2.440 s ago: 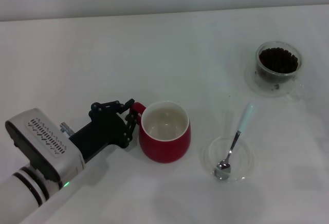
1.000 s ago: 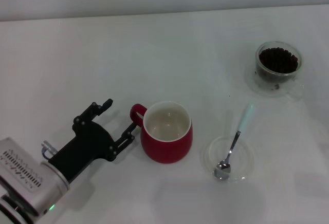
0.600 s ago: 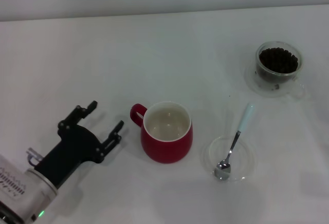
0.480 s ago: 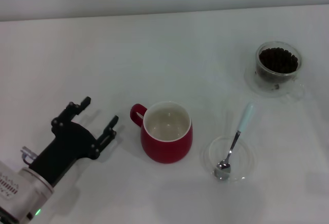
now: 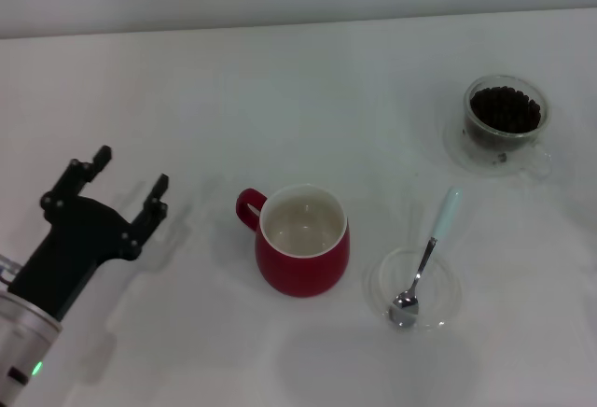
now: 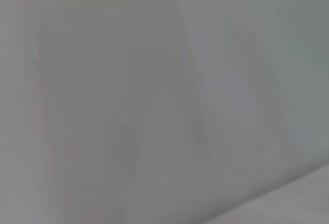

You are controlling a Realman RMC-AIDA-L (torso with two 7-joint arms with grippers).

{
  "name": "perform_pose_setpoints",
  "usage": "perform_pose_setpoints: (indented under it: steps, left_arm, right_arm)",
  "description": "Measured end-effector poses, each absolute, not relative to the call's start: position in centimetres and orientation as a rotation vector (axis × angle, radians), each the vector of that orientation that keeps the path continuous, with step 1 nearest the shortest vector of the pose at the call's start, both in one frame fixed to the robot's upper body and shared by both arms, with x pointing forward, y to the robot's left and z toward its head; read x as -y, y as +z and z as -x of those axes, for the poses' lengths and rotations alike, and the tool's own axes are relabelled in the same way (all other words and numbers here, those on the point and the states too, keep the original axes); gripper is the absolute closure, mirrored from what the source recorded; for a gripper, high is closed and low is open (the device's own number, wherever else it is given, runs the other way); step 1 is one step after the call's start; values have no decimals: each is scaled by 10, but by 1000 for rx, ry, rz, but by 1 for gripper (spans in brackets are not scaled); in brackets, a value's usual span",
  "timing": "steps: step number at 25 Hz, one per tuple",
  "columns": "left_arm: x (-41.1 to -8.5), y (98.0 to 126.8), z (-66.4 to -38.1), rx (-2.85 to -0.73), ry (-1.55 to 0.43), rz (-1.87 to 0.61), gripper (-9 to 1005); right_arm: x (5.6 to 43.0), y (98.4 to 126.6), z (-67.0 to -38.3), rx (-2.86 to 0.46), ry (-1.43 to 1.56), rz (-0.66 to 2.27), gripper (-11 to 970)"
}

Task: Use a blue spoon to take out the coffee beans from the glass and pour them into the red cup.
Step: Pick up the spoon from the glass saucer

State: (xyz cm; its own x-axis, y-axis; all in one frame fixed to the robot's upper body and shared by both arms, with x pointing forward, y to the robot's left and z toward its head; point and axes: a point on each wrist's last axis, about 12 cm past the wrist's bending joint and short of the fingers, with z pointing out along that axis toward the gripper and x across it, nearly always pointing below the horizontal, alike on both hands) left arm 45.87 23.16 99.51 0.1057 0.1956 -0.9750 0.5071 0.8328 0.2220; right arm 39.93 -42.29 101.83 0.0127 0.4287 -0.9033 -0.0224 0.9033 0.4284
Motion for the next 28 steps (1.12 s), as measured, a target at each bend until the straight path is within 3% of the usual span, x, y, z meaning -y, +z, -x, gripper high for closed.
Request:
perform_pose_setpoints:
  steps: [15, 28]
  left_arm:
    - [-247, 1006, -464, -1406, -183, -481, 274]
    - [-250, 1011, -473, -1384, -158, -471, 274]
  right_arm:
    - [413, 1048, -437, -1702, 957, -215, 105]
    - [391, 1043, -464, -1999, 1085, 11, 105]
